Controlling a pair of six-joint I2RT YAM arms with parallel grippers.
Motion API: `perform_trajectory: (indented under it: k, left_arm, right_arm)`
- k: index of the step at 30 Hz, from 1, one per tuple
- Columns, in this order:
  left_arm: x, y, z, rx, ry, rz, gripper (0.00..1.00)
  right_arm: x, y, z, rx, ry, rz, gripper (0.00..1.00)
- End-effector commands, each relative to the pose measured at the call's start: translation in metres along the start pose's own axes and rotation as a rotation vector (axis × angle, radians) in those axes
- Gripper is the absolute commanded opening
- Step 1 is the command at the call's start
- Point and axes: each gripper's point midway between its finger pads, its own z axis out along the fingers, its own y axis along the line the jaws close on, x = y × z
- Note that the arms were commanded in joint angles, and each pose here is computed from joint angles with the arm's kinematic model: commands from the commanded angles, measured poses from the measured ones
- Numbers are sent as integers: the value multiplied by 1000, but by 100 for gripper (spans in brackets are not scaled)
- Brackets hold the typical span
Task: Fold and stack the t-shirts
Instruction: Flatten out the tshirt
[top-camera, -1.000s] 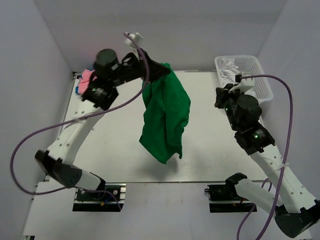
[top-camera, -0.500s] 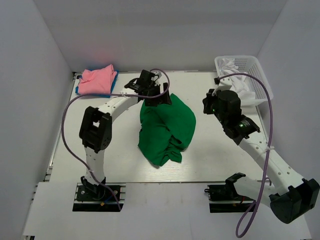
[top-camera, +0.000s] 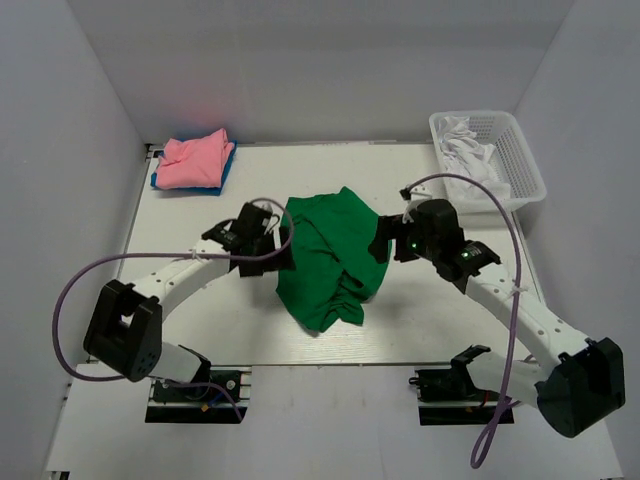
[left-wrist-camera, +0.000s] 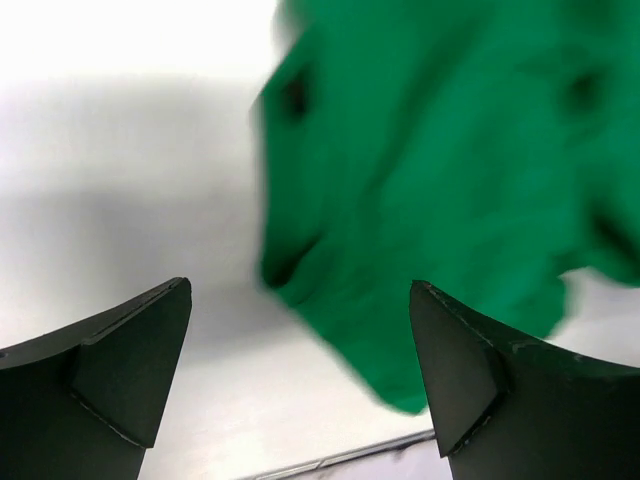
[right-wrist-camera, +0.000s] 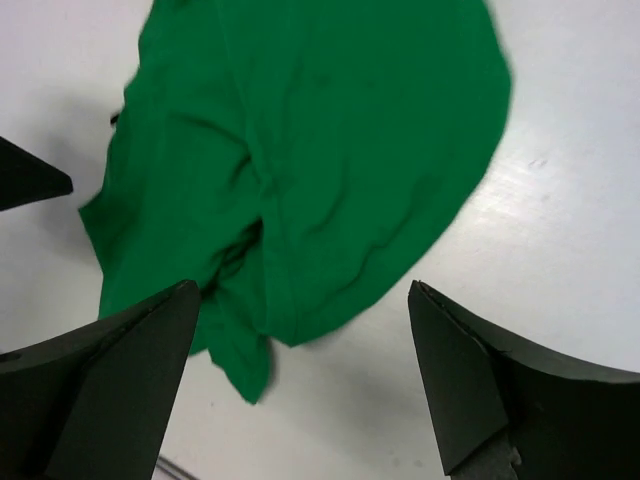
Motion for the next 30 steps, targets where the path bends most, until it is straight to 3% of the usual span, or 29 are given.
perform_trajectory:
  k: [1, 6, 12, 15, 16, 17, 18, 19, 20, 22, 27, 28, 29, 30]
  left_arm:
    - [26, 8, 7, 10, 39, -82, 100]
    - [39, 3, 22, 44, 80, -75, 100]
    - [68, 17, 48, 6, 177, -93, 82]
    - [68, 16, 52, 19, 181, -82, 68]
    - [69, 14, 55, 28, 189, -83, 65]
    - [73, 15, 58, 27, 207, -85, 52]
    - [69, 10, 57, 43, 201, -74, 43]
    - [72, 10, 58, 51, 218, -64, 32]
    - [69, 3, 56, 79, 221, -64, 0]
    - [61, -5, 47, 105, 206, -61, 0]
    - [-21, -15, -17, 35, -67, -54, 0]
    - [-51, -5, -42, -31, -207, -69, 0]
    - [-80, -13, -70, -31, -310, -79, 0]
    - [-92, -12, -87, -49, -362, -87, 0]
  right_arm:
    - [35, 22, 11, -107, 150, 53, 90]
    - [71, 28, 32, -96, 302, 45, 90]
    - [99, 26, 51, -50, 388, -7, 89]
    - [105, 20, 60, -15, 408, 5, 81]
    - [113, 23, 63, -11, 429, -4, 69]
    - [112, 22, 63, 7, 429, 14, 49]
    - [112, 14, 63, 51, 421, 9, 10]
    - [108, 16, 61, 58, 415, 30, 0]
    - [103, 6, 61, 106, 391, 15, 0]
    - [83, 4, 52, 133, 313, 25, 0]
    - [6, -27, 14, 346, 39, 55, 0]
    - [-5, -35, 5, 388, 9, 63, 0]
    - [-42, -45, -17, 468, -118, 75, 0]
    - [-54, -54, -25, 505, -160, 90, 0]
